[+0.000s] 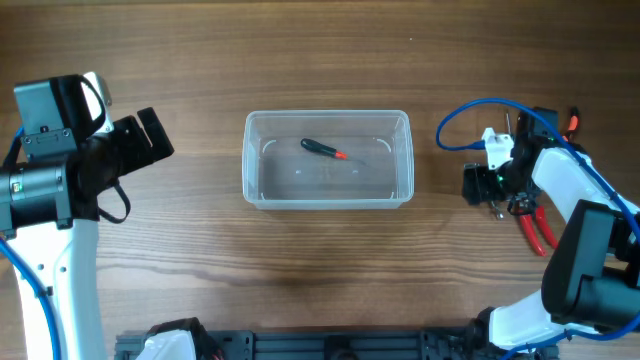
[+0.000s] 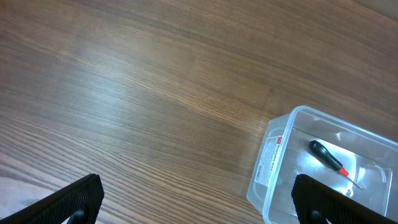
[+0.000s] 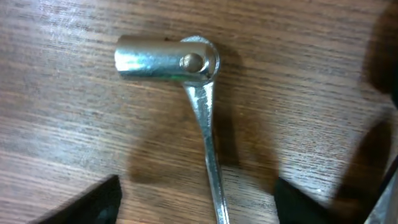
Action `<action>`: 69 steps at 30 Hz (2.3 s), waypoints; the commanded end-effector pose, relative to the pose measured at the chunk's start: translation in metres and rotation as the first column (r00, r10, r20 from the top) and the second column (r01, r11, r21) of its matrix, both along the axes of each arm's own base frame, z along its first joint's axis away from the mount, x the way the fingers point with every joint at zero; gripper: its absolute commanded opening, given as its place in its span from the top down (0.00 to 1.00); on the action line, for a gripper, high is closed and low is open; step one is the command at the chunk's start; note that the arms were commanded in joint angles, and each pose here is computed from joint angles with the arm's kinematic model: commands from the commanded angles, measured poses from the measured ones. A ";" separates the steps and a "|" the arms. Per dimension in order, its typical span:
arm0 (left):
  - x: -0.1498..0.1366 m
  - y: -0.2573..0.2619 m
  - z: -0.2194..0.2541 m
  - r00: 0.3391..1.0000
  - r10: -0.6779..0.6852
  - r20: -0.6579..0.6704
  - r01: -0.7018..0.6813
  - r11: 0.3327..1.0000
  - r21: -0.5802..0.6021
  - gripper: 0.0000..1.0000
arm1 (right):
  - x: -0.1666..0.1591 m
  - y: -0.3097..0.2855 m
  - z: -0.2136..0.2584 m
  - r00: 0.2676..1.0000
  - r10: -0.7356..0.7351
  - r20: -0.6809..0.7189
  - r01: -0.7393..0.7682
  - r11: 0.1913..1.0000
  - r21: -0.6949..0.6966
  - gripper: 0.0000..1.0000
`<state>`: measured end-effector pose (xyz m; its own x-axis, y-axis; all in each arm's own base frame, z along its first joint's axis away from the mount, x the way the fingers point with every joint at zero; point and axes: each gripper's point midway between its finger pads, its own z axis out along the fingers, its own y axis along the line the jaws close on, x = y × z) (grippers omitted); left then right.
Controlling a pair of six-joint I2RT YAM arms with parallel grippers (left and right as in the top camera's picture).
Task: Pack container
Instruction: 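Move right gripper to the silver socket wrench and grasp it, then lower the wrench into the container and release it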
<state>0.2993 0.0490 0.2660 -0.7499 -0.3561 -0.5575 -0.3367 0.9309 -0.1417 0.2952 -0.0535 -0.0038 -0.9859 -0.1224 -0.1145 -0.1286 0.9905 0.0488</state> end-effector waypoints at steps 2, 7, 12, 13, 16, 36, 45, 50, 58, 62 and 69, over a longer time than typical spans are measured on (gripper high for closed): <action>0.000 -0.001 0.003 1.000 0.005 0.009 -0.005 1.000 -0.017 0.00 | -0.013 0.006 -0.015 0.998 0.016 -0.064 -0.014 0.999 0.034 0.52; 0.000 -0.001 0.003 1.000 0.005 0.009 -0.005 1.000 -0.017 0.00 | -0.015 0.007 -0.015 0.997 0.015 -0.072 -0.012 0.999 0.036 0.71; 0.000 -0.001 0.003 1.000 0.005 0.009 -0.005 1.000 -0.017 0.00 | -0.019 0.004 -0.015 0.996 0.016 -0.087 -0.015 1.000 0.018 0.90; 0.000 -0.001 0.003 1.000 0.005 0.009 -0.005 1.000 -0.017 0.00 | -0.019 0.003 -0.015 0.996 0.015 -0.088 -0.014 1.000 0.014 0.93; 0.000 -0.001 0.003 1.000 0.005 0.009 -0.005 1.000 -0.017 0.00 | -0.019 0.003 -0.015 0.996 0.015 -0.089 -0.014 1.000 0.013 0.96; 0.000 -0.001 0.003 1.000 0.005 0.010 -0.004 1.000 -0.017 0.00 | 0.063 0.158 0.233 0.748 0.508 0.426 -0.517 0.850 -0.106 0.96; -0.002 -0.001 0.001 1.000 0.005 -0.004 -0.005 1.000 -0.020 0.00 | 0.008 0.285 0.121 0.323 0.932 0.162 -0.939 0.337 -0.068 0.96; -0.002 -0.001 0.001 1.000 0.005 -0.004 -0.005 1.000 -0.020 0.00 | 0.013 0.289 0.041 0.349 0.937 0.030 -0.937 0.348 0.033 0.96; -0.002 -0.001 0.001 1.000 0.005 -0.004 -0.005 1.000 -0.019 0.00 | 0.012 0.287 0.021 0.447 0.894 -0.021 -0.892 0.447 0.068 0.87; -0.002 -0.001 0.001 1.000 0.005 -0.004 -0.005 1.000 -0.019 0.00 | 0.029 0.283 0.048 0.545 0.838 -0.031 -0.838 0.545 -0.005 0.65; -0.001 -0.001 0.001 1.000 0.004 0.002 -0.004 1.000 -0.018 0.00 | 0.096 0.208 0.234 0.846 0.413 0.338 -0.367 0.910 -0.192 0.00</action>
<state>0.2966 0.0485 0.2640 -0.7573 -0.3578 -0.5464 -0.3387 0.9305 -0.1398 0.3649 0.2046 0.1312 -0.6081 -0.7733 -0.1796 -0.7714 0.6290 -0.0962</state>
